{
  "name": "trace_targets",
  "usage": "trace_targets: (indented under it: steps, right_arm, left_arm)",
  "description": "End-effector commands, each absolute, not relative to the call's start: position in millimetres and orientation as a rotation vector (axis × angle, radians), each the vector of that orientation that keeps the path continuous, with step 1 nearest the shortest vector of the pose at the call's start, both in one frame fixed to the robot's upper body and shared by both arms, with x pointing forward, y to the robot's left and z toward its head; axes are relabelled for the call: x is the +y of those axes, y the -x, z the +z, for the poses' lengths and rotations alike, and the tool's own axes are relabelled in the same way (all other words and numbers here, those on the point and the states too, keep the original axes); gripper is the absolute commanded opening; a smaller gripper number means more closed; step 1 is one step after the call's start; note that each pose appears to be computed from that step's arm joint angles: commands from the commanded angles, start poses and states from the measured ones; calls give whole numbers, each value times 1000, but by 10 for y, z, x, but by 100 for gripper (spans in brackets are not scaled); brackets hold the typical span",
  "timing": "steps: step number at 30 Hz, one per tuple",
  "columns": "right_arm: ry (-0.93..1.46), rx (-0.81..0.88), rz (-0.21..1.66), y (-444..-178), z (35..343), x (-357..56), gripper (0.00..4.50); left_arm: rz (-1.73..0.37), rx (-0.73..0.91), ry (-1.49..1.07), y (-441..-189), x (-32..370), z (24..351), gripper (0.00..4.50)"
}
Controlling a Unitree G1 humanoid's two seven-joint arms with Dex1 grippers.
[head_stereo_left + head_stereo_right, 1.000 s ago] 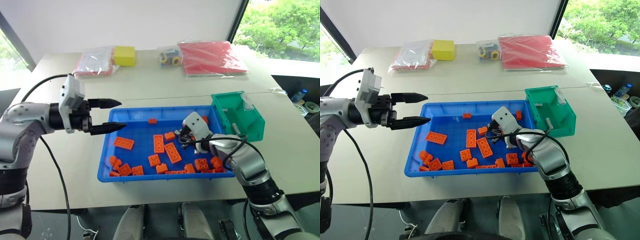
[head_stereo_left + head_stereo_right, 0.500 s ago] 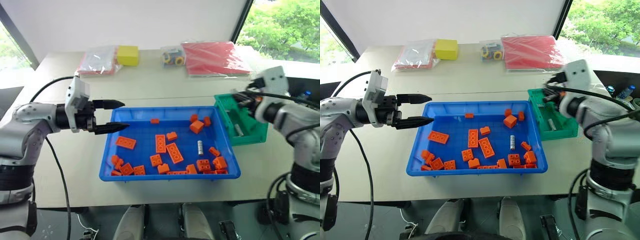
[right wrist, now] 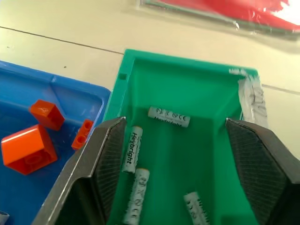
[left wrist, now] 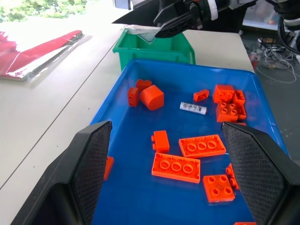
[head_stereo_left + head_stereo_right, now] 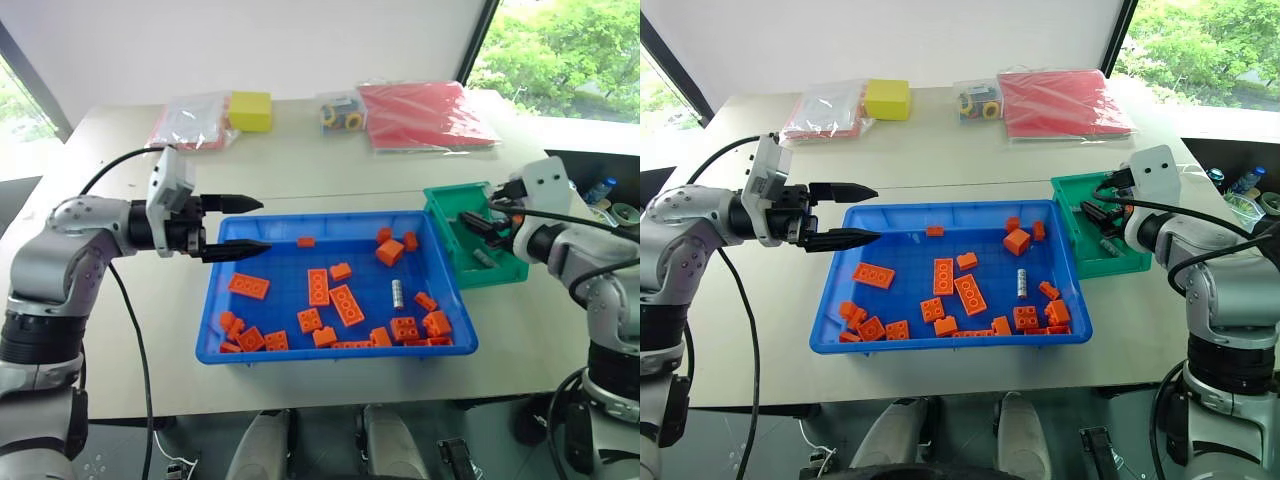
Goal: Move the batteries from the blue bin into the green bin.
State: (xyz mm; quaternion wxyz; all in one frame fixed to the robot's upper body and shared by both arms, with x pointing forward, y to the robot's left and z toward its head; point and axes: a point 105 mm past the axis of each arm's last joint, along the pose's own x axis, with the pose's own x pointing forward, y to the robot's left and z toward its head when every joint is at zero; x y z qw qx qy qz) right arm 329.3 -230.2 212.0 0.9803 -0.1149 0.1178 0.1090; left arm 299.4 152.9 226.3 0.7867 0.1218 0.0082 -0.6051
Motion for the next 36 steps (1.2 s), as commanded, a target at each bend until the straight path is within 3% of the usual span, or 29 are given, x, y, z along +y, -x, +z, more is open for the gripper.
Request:
trace_targets:
  steps: [1, 5, 11, 24, 27, 32, 36]
  right_arm:
    - [224, 213, 373, -3136, 2202, -1887, 358]
    - [138, 335, 489, -2946, 1873, -1544, 358]
    - [26, 477, 487, -2825, 1488, -1428, 358]
    - [12, 611, 518, -2725, 1061, -1347, 358]
    - [21, 594, 540, -2769, 1062, -1284, 278]
    - [30, 524, 562, -2862, 1250, -1233, 20]
    - [41, 445, 556, -2928, 1525, -1318, 20]
  left_arm:
    - [-1304, -14, -297, -2960, 1526, 2351, 391]
    - [-1320, -5, -288, -2923, 1496, 2330, 391]
    - [-1348, -3, -276, -2865, 1455, 2344, 391]
    - [-1352, -3, -290, -2785, 1496, 2383, 391]
    - [-1346, -6, -293, -2786, 1504, 2387, 391]
    - [-1341, -14, -292, -2801, 1507, 2393, 391]
    - [-1342, -18, -290, -2822, 1505, 2387, 391]
